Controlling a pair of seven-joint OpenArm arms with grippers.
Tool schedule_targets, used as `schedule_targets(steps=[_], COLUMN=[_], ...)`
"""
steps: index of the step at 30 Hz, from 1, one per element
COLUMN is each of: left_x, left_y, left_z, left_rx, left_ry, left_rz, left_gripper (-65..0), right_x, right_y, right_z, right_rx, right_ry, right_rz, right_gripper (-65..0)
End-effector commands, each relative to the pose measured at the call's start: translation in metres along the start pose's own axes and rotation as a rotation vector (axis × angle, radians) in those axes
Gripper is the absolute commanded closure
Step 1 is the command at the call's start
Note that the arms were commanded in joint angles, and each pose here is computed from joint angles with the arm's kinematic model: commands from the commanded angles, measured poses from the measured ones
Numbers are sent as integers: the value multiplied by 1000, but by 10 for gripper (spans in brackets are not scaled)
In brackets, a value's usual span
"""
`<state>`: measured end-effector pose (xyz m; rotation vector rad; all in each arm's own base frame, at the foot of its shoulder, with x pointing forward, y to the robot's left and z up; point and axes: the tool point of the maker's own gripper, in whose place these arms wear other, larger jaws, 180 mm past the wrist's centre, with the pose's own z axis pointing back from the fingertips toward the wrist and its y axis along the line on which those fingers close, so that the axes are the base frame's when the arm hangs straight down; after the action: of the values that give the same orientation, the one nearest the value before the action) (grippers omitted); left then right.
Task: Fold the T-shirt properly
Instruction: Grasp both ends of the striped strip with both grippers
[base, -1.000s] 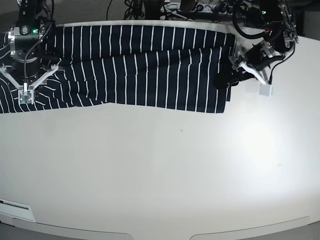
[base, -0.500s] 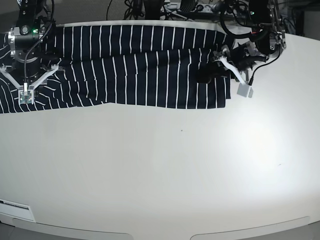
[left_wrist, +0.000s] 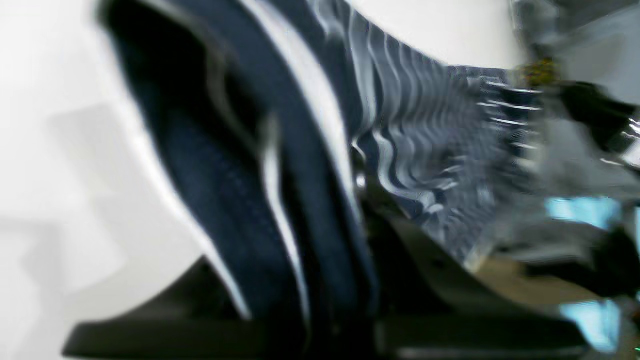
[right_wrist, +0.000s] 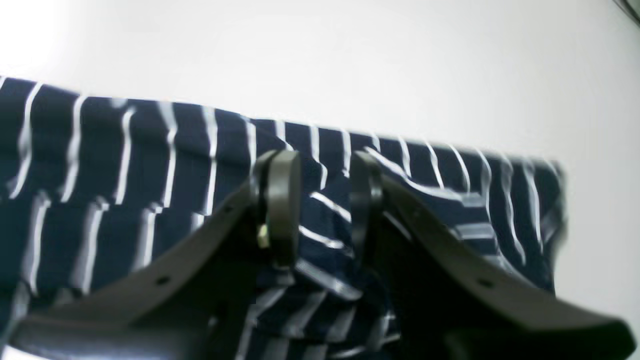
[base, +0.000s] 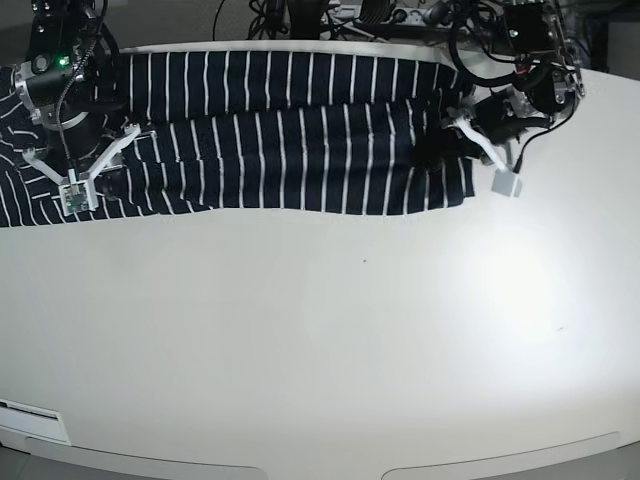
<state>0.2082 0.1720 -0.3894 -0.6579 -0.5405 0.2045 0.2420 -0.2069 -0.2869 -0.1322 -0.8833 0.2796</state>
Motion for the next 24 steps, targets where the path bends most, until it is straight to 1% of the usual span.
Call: schedule_targets(steps=[1,3,6,7,8,9,10,11,12,14,18,19,21,24], left_x=[-7,8,29,34,38,42,44,47,50,56,67,70,74,78], left_y=[32,42,56,60,62,64,65,64,63,59,48,45,41,39], left_z=[14,30,51,56,61,64,67,69,71,75,78,79,80,81], left_rx=[119,144,188,201,213,218,221,218,212,186,139,123,105,98], left_ry=[47,16,-24,-31,-34,-36,-35,-33,-35,-39,-38,-45,-48,-55], left_rz=[30,19,-7,-16,-25,-33,-41,-48,-54,-85,-124,-132,-146,-153], left_gripper=[0,0,0,0,0,0,0,0,0,0,0,0,0,0], right_x=[15,20,27,28,27,26,24,22,19,14,-7,-14,-30,-56], right_y=[1,8,12,19,28,39,47,50,50,43,12,8,7,8], right_z=[4,3,3,4,6,8,11,12,12,7,-12,-16,-24,-34], right_rx=[17,56,88,125,176,234,277,293,291,251,105,90,96,119], right_ry=[-56,-74,-97,-105,-106,-108,-106,-105,-97,-83,-31,-13,26,93], right_rz=[23,29,23,18,17,20,24,25,25,7,-16,-27,-49,-55], right_gripper=[-197,-197,-197,-194,-179,-140,-79,-1,0,0,0,0,0,0])
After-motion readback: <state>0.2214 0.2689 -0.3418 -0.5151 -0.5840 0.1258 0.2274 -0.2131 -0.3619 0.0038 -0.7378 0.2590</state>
